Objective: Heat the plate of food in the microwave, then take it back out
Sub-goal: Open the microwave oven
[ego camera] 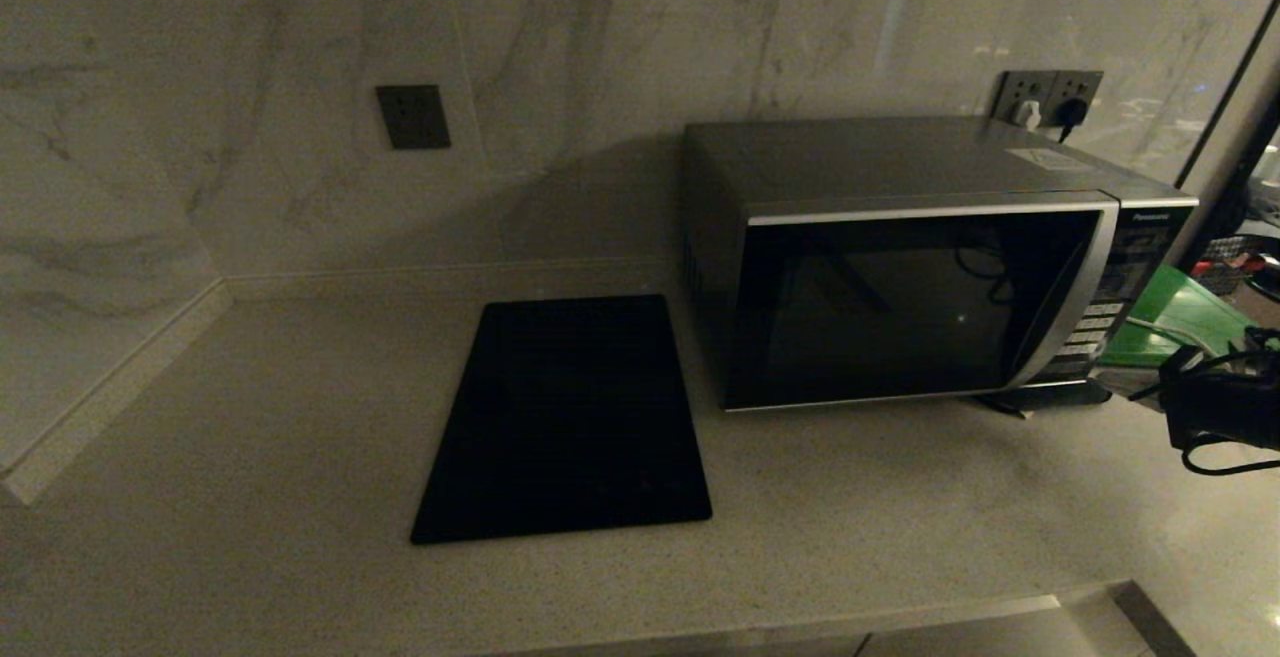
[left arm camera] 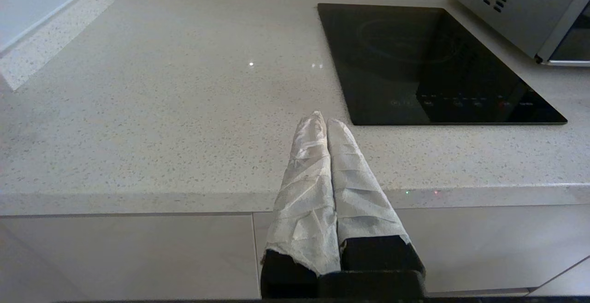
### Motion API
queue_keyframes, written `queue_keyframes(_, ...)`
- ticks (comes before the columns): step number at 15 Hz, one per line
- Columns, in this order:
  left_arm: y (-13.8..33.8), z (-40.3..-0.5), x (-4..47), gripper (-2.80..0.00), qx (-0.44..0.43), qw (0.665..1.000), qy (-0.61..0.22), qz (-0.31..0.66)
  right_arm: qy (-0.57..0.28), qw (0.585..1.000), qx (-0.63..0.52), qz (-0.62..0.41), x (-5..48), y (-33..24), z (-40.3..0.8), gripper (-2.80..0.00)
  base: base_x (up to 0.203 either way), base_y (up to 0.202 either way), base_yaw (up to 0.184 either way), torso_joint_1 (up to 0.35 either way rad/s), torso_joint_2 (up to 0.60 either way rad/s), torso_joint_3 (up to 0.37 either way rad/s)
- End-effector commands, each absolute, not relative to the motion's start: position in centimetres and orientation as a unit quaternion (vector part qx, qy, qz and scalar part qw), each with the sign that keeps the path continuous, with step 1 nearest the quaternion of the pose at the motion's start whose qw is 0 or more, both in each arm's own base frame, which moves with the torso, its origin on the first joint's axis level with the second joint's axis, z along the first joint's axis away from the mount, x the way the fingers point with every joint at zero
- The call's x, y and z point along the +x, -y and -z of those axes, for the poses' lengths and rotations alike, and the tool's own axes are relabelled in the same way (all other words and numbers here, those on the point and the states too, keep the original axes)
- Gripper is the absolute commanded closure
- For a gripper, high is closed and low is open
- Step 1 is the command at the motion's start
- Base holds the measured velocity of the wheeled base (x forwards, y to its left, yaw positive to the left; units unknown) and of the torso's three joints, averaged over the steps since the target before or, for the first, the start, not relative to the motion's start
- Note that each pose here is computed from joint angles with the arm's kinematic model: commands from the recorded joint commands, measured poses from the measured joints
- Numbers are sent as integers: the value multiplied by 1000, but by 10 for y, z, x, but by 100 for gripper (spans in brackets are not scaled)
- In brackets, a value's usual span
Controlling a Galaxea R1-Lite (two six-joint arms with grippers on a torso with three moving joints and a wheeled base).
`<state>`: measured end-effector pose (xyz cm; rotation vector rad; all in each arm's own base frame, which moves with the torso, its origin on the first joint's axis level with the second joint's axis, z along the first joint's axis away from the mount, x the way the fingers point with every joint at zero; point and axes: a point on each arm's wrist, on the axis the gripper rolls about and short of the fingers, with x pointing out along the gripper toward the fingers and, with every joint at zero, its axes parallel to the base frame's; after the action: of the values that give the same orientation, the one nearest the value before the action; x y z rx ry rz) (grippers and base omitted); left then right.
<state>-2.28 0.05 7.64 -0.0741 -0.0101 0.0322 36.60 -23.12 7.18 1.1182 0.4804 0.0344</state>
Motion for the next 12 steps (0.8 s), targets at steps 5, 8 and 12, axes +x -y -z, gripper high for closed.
queue_keyframes(5, -1, -76, -23, 0, -38, 999, 4, -17, -232, 817, 527, -29, 384, 229, -55, 0, 0, 0, 0, 0, 0, 0)
queue_keyframes(8, -1, -76, -23, 0, -38, 999, 4, -17, -234, 817, 525, -37, 392, 224, -54, 0, 0, 0, 0, 0, 0, 0)
queue_keyframes(12, -1, -76, -23, 0, -38, 999, 4, -17, -235, 819, 521, -45, 399, 219, -53, 0, 0, 0, 0, 0, 0, 0)
